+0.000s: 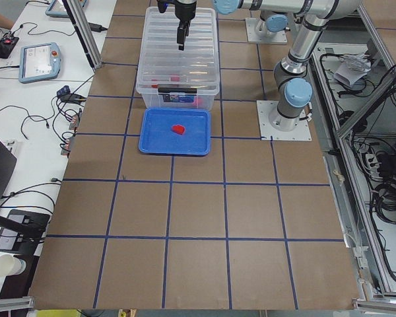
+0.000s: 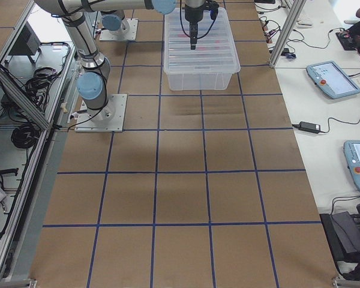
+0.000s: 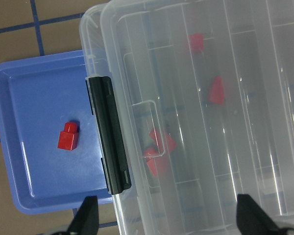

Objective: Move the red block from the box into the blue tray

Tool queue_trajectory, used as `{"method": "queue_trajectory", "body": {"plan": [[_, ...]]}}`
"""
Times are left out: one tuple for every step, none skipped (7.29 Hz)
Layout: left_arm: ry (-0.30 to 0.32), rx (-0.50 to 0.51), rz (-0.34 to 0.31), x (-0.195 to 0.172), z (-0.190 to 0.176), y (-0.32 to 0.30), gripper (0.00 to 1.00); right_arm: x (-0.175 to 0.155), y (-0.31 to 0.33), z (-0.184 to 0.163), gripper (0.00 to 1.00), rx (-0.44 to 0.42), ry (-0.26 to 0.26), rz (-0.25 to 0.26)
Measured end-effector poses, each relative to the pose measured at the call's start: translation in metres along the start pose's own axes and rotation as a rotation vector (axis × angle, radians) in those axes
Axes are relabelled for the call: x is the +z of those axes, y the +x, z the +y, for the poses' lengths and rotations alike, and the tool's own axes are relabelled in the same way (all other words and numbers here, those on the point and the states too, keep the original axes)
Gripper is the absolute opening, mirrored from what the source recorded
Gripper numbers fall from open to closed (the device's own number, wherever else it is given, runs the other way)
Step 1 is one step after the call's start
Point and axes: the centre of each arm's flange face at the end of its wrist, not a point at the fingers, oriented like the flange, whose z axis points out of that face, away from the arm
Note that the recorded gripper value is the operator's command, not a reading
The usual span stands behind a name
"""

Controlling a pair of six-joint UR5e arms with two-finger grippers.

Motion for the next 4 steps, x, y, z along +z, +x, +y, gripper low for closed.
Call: {"method": "queue_trajectory", "body": {"plan": [[-0.001,0.000,0.000,0.0008,-0.0008,-0.0002,1.00,-0.0004,0.0003,0.0003,1.00,0.000,0.001,0.000],[-0.001,-0.003,0.000,0.0007,-0.0010,-0.0003,1.00,-0.0008,0.0003,0.0005,1.00,0.000,0.002,0.000],[-0.002,-0.012,-0.001,0.0006,-0.0009,-0.0004,1.00,-0.0014,0.0001,0.0007,1.00,-0.001,0.004,0.000],[-0.002,-0.021,-0.001,0.0004,-0.0008,0.0002,1.00,-0.0023,-0.0003,0.0008,1.00,-0.002,0.005,0.000]]}}
